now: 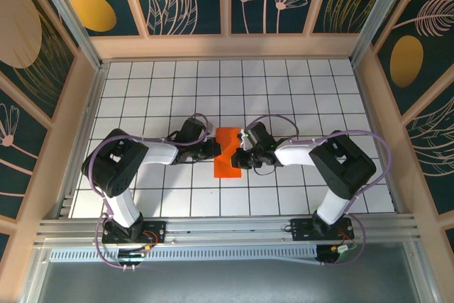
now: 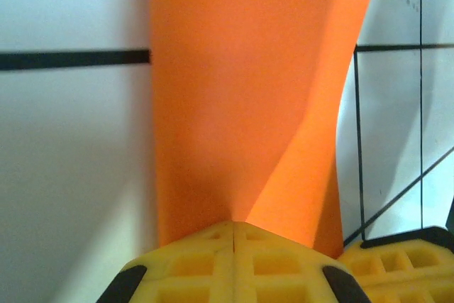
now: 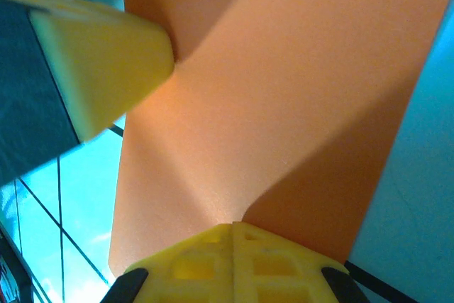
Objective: Fold a paper plane with a square sheet of paper (fold left side to right side)
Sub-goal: First fold the square sheet of paper in half at the center of the table.
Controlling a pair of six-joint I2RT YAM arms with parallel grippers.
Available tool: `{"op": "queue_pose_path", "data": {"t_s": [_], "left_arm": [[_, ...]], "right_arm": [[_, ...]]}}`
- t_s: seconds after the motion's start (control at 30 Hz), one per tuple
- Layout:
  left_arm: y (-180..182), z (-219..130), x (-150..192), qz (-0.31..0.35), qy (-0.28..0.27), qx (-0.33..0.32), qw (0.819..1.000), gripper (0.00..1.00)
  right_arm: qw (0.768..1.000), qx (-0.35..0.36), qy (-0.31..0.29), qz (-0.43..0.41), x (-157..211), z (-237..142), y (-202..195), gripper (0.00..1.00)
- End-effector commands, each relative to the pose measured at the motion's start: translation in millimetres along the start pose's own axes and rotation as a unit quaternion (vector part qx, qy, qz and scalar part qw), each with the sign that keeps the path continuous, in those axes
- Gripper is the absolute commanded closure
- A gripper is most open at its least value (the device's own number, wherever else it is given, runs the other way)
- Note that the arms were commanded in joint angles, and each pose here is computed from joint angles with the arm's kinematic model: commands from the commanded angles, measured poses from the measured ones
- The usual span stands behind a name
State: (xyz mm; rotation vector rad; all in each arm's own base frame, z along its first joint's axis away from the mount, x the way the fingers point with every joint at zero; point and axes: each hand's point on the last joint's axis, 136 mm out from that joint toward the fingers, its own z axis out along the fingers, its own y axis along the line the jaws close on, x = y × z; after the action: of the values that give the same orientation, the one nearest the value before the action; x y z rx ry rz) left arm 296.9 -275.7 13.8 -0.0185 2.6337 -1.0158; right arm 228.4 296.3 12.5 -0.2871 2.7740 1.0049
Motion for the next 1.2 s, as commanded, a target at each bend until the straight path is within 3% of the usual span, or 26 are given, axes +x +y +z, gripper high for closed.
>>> {"op": "queue_pose_path", "data": {"t_s": [0.0,0.33,0.6,0.87,1.17], "left_arm": [[34.9,-3.1,-17.5,-0.011,-0.025,-0.058,0.998,1.00],[55.9,-9.1,-29.2,-0.029,-0.036,-0.075,0.996,1.00],[15.4,-34.5,-35.5,0.000,-0.065,0.002,0.998,1.00],[-27.4,-41.4,-10.9,0.024,-0.038,0.095,0.994,1.00],[-24.3,-12.3,-20.7,0.026,-0.032,0.080,0.996,1.00]], "right_arm": [[0.986,0.144,0.072,0.043,56.2,2.9,-80.6,1.00],[0.986,0.145,0.072,0.043,57.0,0.3,-82.1,1.00],[0.988,0.140,0.063,0.031,51.3,-3.0,-78.2,1.00],[0.988,0.142,0.063,0.018,47.5,-4.3,-76.9,1.00],[0.987,0.144,0.065,0.021,47.6,-3.9,-77.8,1.00]]}}
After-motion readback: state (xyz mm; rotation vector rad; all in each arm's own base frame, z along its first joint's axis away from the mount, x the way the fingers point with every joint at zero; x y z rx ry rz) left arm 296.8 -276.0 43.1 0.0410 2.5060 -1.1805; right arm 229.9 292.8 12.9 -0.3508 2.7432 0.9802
